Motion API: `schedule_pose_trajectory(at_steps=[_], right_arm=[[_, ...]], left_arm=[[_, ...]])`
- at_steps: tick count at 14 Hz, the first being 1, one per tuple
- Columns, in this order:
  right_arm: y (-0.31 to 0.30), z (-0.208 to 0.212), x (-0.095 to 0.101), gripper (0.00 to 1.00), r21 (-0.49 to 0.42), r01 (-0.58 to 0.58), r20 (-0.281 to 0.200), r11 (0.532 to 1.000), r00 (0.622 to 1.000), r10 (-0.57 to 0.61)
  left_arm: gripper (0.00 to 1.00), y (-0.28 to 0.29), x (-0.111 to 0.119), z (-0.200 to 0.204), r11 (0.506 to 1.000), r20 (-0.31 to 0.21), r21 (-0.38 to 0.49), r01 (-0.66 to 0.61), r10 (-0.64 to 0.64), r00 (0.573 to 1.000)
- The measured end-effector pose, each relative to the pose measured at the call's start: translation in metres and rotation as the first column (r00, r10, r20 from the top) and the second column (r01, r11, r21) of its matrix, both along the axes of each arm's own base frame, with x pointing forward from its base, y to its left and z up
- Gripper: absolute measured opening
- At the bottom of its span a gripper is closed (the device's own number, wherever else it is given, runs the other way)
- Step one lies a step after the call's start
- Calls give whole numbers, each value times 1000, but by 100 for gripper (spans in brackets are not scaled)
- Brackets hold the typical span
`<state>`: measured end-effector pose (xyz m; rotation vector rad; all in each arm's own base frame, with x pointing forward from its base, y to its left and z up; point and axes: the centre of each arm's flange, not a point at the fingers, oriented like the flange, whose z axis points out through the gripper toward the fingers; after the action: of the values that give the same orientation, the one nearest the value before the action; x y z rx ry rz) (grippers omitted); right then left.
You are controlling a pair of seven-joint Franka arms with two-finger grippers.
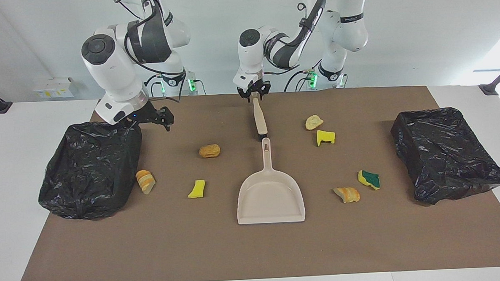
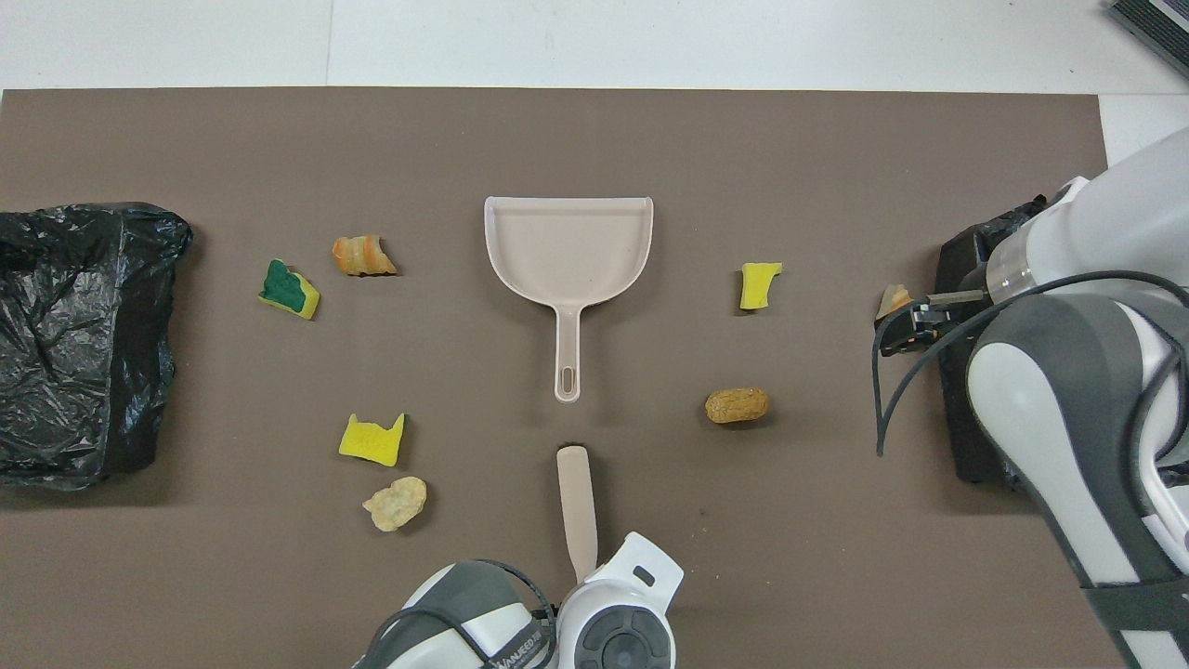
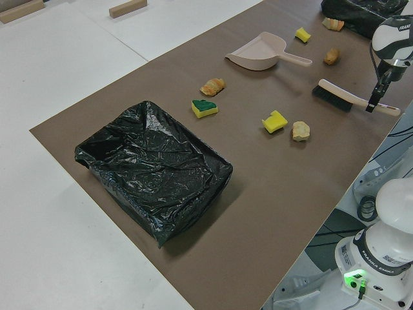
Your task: Sweep and dump trash in bin
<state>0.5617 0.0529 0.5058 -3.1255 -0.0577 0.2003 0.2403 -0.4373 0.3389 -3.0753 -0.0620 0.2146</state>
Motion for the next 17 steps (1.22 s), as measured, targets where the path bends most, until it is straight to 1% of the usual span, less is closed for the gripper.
schedule_pose_trajectory(at_steps=[1,2,3,6,8,10,13,15,17], right_arm=[[0,0,0,100,0,0,0,1000,1000,0],[0,0,0,100,0,0,0,1000,1000,0],[0,0,0,100,0,0,0,1000,1000,0],[0,-1,1,100,0,0,3,1000,1000,0],[2,-7,6,100,3,2,23,1000,1000,-2],[18,-16,11,100,1,23,39,1000,999,-24],[70,-31,17,100,2,68,80,998,994,-68],[112,-38,14,100,7,86,105,996,991,-86],[145,-39,7,100,15,85,123,996,989,-86]], left_arm=[[44,0,0,0,1000,0,0,0,0,1000],[29,0,0,0,1000,0,0,0,0,1000],[25,0,0,0,1000,-1,1,0,0,1000],[25,4,5,0,1000,-5,7,-11,11,1000],[25,16,23,3,998,-24,32,-49,50,998],[25,27,41,15,994,-53,69,-84,87,995],[25,50,64,38,984,-92,115,-134,145,985],[25,74,81,47,973,-112,139,-184,200,973],[25,91,91,50,955,-123,168,-243,265,956]])
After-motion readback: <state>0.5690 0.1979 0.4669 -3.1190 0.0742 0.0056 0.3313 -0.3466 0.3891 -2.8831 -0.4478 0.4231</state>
